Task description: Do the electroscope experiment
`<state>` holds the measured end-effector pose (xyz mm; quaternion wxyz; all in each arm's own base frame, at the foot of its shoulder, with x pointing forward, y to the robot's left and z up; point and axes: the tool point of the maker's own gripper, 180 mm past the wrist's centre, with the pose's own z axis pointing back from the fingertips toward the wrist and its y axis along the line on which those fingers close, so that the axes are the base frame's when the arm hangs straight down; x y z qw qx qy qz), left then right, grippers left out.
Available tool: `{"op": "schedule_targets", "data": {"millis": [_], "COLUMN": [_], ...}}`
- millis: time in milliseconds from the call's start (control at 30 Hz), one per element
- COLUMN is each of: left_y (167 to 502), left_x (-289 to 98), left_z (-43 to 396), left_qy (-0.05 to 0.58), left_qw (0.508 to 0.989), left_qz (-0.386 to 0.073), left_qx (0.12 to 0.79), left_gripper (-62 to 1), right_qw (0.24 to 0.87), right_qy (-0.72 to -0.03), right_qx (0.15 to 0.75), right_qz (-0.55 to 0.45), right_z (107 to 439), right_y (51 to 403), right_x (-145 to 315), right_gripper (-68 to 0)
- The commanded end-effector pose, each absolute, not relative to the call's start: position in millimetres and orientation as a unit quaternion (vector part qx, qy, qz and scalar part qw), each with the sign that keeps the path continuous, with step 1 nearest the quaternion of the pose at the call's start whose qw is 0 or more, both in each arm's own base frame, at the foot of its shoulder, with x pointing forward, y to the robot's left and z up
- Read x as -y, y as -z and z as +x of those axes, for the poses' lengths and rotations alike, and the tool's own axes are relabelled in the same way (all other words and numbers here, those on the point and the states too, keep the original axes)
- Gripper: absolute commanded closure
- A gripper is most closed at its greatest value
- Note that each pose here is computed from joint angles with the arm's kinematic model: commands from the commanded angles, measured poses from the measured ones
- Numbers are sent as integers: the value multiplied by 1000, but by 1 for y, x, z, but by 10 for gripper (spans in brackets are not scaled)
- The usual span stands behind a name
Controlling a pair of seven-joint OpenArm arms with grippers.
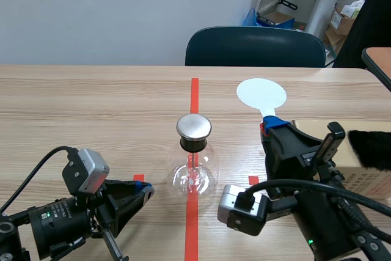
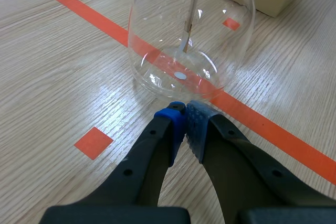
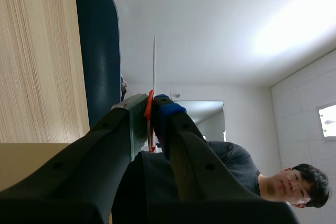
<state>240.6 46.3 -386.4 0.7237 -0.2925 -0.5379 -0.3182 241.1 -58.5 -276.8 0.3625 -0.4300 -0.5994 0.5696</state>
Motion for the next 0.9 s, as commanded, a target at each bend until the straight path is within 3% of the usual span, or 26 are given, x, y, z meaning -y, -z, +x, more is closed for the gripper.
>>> {"op": "schedule_targets", "data": {"millis": [0, 533, 867], "left_y": [377, 377, 377], "left_x": [-42, -42, -42], "left_z": [244, 244, 244], "left_qy": [312, 312, 312], "left_qw": [714, 714, 714], "left_qz": [-301, -301, -301], "left_qx": [550, 550, 550], "left_gripper": [-40, -40, -40], "right_qw": [356, 359, 321], "right_qy": [-566, -568, -605], "right_qx": [600, 597, 613], "right_qz": [-439, -439, -393], "right_z": [243, 244, 233], "right_y": [273, 274, 281], "right_x": [64, 64, 41], "right_gripper": [-4, -4, -4]}}
